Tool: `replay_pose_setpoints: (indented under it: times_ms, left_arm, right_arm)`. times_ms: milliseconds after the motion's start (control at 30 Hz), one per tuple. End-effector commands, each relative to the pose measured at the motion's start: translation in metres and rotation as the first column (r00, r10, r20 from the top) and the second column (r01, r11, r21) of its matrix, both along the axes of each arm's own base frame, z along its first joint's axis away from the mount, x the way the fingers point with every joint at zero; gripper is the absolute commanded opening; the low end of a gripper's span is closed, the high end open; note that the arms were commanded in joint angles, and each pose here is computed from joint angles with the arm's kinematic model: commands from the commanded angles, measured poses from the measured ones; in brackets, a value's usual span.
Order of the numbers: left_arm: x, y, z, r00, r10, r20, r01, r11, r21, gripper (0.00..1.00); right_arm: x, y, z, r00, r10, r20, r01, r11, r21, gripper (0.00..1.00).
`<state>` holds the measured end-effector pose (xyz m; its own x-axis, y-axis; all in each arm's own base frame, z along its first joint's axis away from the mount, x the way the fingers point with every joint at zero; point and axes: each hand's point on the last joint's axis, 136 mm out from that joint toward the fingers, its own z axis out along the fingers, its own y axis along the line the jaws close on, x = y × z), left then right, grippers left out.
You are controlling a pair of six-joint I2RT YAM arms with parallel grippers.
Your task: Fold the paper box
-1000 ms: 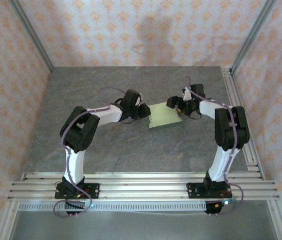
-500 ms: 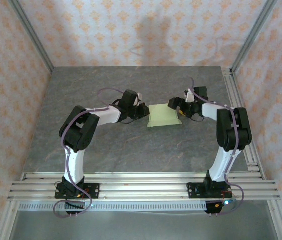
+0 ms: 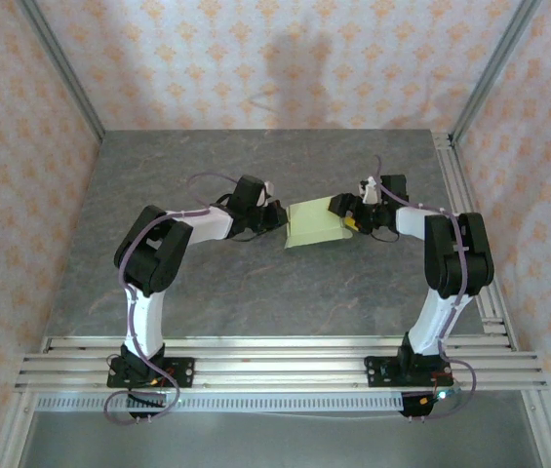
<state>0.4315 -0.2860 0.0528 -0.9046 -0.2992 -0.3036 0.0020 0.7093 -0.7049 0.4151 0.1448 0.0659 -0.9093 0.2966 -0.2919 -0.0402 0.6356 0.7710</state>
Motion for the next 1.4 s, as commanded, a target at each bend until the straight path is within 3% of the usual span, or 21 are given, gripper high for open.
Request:
replay_pose_setpoints:
  times_ms: [0,300,433,700,800,833,967,1033,1067,1200,1367]
  left_arm:
    - [-0.015,0.012,-0.024,0.997,0.006,-0.074,-0.001,0.998,0.062,0.06]
    - [-0.009,0.014,-0.011,1.000,0.012,-0.024,-0.010,0.998,0.068,0.15]
    - [-0.003,0.015,0.008,0.999,0.022,0.049,-0.025,0.998,0.050,0.26]
    - [0.000,0.032,0.058,0.966,0.053,0.253,-0.074,0.994,0.074,0.33]
    - [-0.003,0.046,0.074,0.934,0.060,0.352,-0.113,0.985,0.133,0.44]
    - [-0.004,0.051,0.079,0.922,0.066,0.381,-0.134,0.979,0.154,0.52]
    - [-0.012,0.066,0.107,0.849,0.006,0.528,-0.178,0.944,0.276,0.83]
    - [-0.019,0.065,0.125,0.786,-0.076,0.614,-0.173,0.925,0.337,0.96]
    - [-0.026,0.063,0.136,0.730,-0.137,0.670,-0.181,0.907,0.382,1.00]
    - [-0.043,0.054,0.160,0.574,-0.354,0.738,-0.214,0.806,0.553,1.00]
    - [-0.056,0.046,0.179,0.479,-0.524,0.704,-0.258,0.682,0.684,1.00]
  right_arm:
    - [-0.002,0.008,0.016,1.000,0.008,0.019,-0.009,0.998,0.068,0.82]
    - [0.004,0.013,0.039,0.999,-0.025,0.039,0.018,0.986,0.165,0.56]
    - [0.009,0.015,0.053,0.998,-0.048,0.047,0.038,0.977,0.208,0.46]
    - [0.013,0.012,0.061,0.997,-0.075,0.022,0.069,0.975,0.213,0.40]
    - [0.013,0.012,0.066,0.996,-0.088,0.020,0.082,0.973,0.216,0.40]
    - [0.013,0.011,0.069,0.995,-0.093,0.021,0.086,0.972,0.219,0.40]
    - [0.015,0.004,0.084,0.992,-0.120,0.033,0.109,0.966,0.236,0.40]
    - [0.015,-0.001,0.091,0.990,-0.135,0.040,0.121,0.962,0.245,0.40]
    - [0.015,-0.002,0.097,0.990,-0.136,0.045,0.120,0.960,0.254,0.41]
    - [0.015,-0.007,0.113,0.987,-0.146,0.068,0.123,0.954,0.274,0.41]
    - [0.011,-0.005,0.134,0.987,-0.134,0.089,0.102,0.949,0.298,0.41]
